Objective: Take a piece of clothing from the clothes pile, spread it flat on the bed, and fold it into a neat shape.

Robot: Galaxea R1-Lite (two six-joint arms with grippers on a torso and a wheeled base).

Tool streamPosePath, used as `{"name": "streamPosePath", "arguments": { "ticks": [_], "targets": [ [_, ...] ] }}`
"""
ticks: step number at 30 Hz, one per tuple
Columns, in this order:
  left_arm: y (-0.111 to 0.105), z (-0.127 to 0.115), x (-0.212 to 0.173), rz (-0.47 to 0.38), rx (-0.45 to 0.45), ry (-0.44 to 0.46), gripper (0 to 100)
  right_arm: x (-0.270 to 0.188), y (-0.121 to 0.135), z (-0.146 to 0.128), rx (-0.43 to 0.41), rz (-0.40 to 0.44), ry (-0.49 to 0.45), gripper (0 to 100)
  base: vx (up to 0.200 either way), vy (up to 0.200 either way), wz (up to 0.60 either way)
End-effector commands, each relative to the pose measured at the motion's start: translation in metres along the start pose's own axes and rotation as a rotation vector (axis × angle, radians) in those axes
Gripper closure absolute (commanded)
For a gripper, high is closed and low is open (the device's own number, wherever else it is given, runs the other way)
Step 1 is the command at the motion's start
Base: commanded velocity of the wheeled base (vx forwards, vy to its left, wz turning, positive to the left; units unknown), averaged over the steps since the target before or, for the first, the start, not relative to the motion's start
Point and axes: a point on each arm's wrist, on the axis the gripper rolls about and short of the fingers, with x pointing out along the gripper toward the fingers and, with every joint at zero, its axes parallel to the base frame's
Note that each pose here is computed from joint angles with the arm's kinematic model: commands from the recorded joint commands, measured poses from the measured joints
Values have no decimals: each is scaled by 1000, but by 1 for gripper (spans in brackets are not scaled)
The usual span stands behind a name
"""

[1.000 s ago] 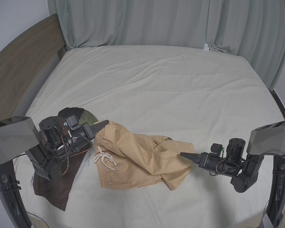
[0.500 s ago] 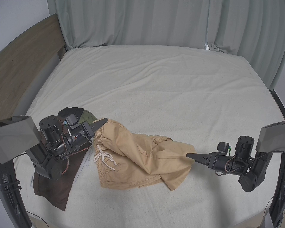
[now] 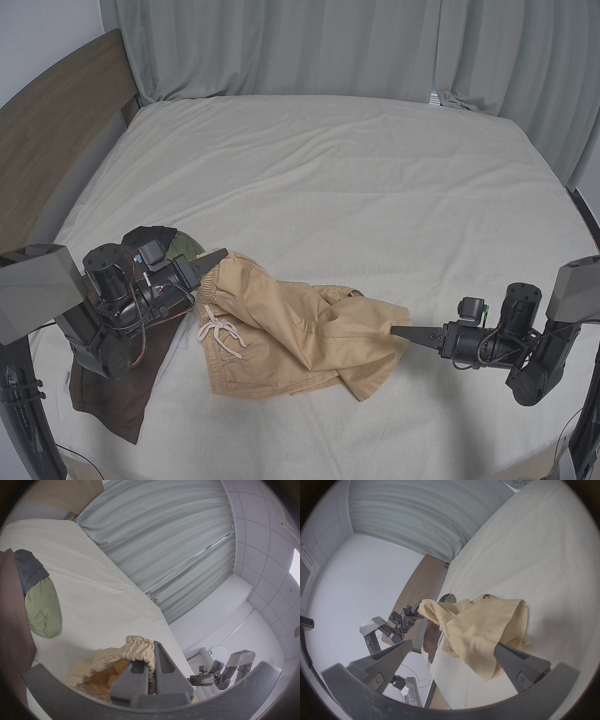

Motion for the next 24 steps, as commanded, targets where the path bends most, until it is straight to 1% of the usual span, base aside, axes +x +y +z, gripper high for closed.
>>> {"name": "streamPosePath", "arguments": {
  "ticks": [1, 6, 9, 14, 20, 21, 24],
  "targets": [
    [-1, 0, 0, 0, 1, -3, 100, 7, 0, -4, -7, 11, 18, 0, 0, 0, 0],
    [0, -1, 1, 0, 1, 0, 100, 19, -6, -13, -15, 20, 57, 0, 0, 0, 0],
    [-1, 0, 0, 0, 2, -1, 100, 23, -4, -16, -22, 27, 72, 0, 0, 0, 0],
    [-1, 0, 0, -1, 3, -2, 100, 24, 0, -16, -30, 39, 74, 0, 0, 0, 0],
    [-2, 1, 0, -3, 3, -4, 100, 24, -1, -16, -30, 37, 71, 0, 0, 0, 0],
    [-2, 1, 0, -3, 3, -4, 100, 25, -1, -16, -30, 37, 71, 100, 0, 0, 0],
    [-2, 1, 0, -4, 4, -5, 100, 25, -3, -15, -32, 35, 67, 100, 0, 0, 0]
  ]
}}
